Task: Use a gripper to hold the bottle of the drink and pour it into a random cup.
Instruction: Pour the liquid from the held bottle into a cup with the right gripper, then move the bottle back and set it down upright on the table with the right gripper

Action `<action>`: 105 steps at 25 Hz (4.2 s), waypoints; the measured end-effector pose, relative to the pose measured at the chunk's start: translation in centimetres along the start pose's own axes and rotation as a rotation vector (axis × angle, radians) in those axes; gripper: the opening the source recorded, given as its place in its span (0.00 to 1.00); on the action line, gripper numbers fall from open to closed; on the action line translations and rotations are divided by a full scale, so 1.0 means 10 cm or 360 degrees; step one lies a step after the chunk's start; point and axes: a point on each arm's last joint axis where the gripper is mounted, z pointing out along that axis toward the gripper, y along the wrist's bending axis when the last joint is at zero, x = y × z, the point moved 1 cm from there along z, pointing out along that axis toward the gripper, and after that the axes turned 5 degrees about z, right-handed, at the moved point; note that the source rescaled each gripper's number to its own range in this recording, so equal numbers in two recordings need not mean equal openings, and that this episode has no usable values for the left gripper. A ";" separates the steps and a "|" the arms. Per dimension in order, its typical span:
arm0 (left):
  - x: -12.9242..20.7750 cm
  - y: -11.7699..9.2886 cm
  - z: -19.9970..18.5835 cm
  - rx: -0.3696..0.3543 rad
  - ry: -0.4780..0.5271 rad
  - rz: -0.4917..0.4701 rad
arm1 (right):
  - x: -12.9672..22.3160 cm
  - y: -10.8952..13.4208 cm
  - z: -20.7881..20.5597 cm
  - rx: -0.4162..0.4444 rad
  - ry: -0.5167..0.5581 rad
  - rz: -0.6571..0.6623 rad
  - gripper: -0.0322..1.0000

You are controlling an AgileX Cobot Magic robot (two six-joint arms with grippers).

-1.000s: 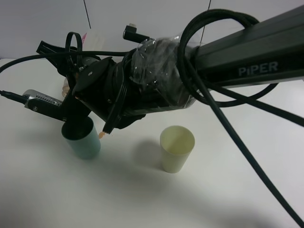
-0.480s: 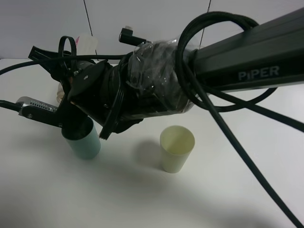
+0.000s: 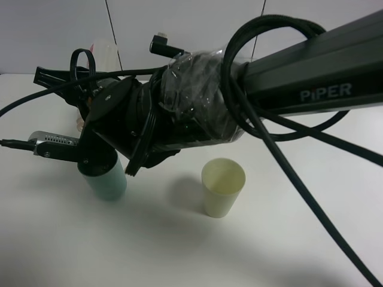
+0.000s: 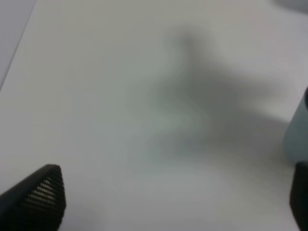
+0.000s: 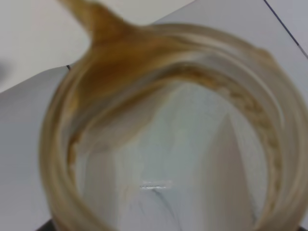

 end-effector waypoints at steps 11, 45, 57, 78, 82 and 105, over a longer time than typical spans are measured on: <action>0.00 0.00 0.00 0.0000 0.0000 0.0000 | -0.06 -0.05 -0.04 0.0018 -0.0012 -0.0050 0.03; 0.00 0.00 0.00 0.0000 0.0000 0.0000 | 0.02 0.00 -0.08 -0.0079 0.0070 0.1509 0.03; 0.00 0.00 0.00 0.0000 0.0000 0.0000 | 0.96 0.15 -0.37 -0.0068 0.0329 0.2829 0.03; 0.00 0.00 0.00 0.0000 0.0000 0.0000 | 1.77 0.92 -1.13 0.0012 0.0502 0.3727 0.03; 0.00 0.00 0.00 0.0000 0.0000 0.0000 | 1.73 1.00 -1.17 -0.0013 0.0465 0.3780 0.03; 0.00 0.00 0.00 0.0000 0.0000 0.0000 | 2.11 1.47 -1.14 -0.0039 0.0411 0.4000 0.03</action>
